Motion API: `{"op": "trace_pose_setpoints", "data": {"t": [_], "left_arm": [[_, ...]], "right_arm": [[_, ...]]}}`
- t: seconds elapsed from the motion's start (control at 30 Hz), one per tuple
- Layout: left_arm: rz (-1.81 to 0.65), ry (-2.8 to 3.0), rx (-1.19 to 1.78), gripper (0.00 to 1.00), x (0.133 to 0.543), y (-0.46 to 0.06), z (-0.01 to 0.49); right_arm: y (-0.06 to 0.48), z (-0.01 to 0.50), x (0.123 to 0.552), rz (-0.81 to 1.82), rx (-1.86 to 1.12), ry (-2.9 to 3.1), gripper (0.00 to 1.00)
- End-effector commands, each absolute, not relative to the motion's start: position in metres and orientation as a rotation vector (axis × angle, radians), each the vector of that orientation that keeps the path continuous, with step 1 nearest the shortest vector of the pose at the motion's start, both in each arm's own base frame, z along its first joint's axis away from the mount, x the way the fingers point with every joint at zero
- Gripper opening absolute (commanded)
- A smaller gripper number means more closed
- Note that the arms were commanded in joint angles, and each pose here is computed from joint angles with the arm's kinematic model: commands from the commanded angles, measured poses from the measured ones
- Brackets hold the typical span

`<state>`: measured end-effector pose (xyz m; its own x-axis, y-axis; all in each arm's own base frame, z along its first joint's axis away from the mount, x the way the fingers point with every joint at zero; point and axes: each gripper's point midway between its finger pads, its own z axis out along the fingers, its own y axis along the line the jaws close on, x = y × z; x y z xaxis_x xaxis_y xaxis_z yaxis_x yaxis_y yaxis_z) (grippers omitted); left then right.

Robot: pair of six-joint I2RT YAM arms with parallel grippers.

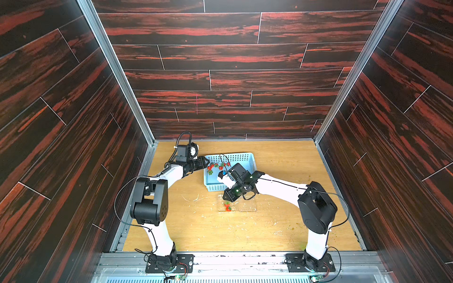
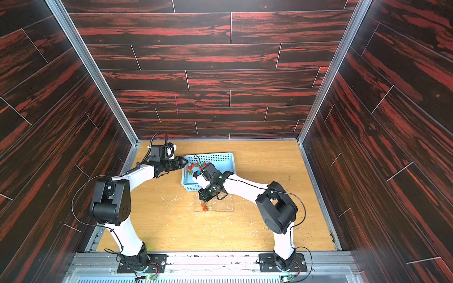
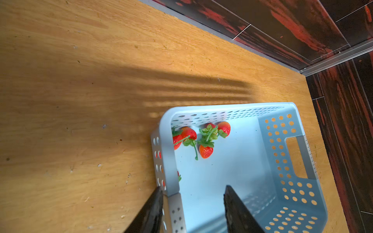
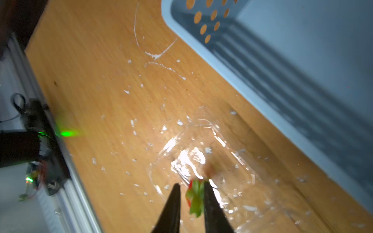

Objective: Pack strawberries into containers
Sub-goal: Place the strawberry in the packing box, then pick up the strawberry from the basket.

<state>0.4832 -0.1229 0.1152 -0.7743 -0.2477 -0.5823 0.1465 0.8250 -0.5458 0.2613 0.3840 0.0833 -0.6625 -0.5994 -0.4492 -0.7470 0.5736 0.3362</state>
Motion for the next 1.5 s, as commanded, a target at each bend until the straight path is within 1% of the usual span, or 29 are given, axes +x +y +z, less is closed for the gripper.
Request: {"op": "trace_pose_setpoints", "data": {"t": [0.0,0.03,0.13,0.23,0.27,0.4,0.5,0.63,0.9,0.93,1.1,1.3,1.47], "left_arm": [[-0.764,2.323,-0.048,0.51,0.487,-0.125,0.123],[-0.766,2.327,-0.048,0.51,0.487,-0.126,0.122],[-0.765,2.331,-0.049,0.50,0.488,-0.126,0.120],[-0.756,2.334,-0.046,0.50,0.487,-0.125,0.121],[-0.753,2.333,-0.045,0.50,0.488,-0.125,0.121],[-0.763,2.339,-0.047,0.50,0.489,-0.126,0.119],[-0.765,2.336,-0.046,0.49,0.489,-0.126,0.120],[-0.771,2.343,-0.046,0.48,0.490,-0.127,0.118],[-0.776,2.350,-0.049,0.48,0.490,-0.127,0.114],[-0.780,2.348,-0.048,0.48,0.490,-0.128,0.115],[-0.783,2.349,-0.048,0.47,0.490,-0.128,0.114],[-0.784,2.348,-0.047,0.47,0.489,-0.128,0.115],[-0.783,2.348,-0.045,0.47,0.489,-0.128,0.115]], "right_arm": [[0.387,0.099,0.272,0.677,-1.124,2.465,0.36],[0.387,0.104,0.274,0.663,-1.133,2.459,0.38],[0.387,0.125,0.286,0.622,-1.134,2.413,0.38],[0.388,0.154,0.315,0.641,-1.068,2.349,0.38],[0.386,0.157,0.332,0.625,-1.039,2.339,0.39],[0.380,0.142,0.397,0.453,-0.954,2.337,0.38],[0.380,0.121,0.437,0.402,-0.900,2.364,0.37],[0.389,0.098,0.467,0.414,-0.863,2.399,0.40],[0.409,0.064,0.485,0.456,-0.848,2.429,0.51],[0.411,0.061,0.485,0.469,-0.846,2.437,0.52],[0.422,0.041,0.481,0.504,-0.849,2.458,0.61],[0.426,0.023,0.484,0.505,-0.827,2.484,0.62],[0.426,0.012,0.487,0.472,-0.817,2.493,0.61]]}}
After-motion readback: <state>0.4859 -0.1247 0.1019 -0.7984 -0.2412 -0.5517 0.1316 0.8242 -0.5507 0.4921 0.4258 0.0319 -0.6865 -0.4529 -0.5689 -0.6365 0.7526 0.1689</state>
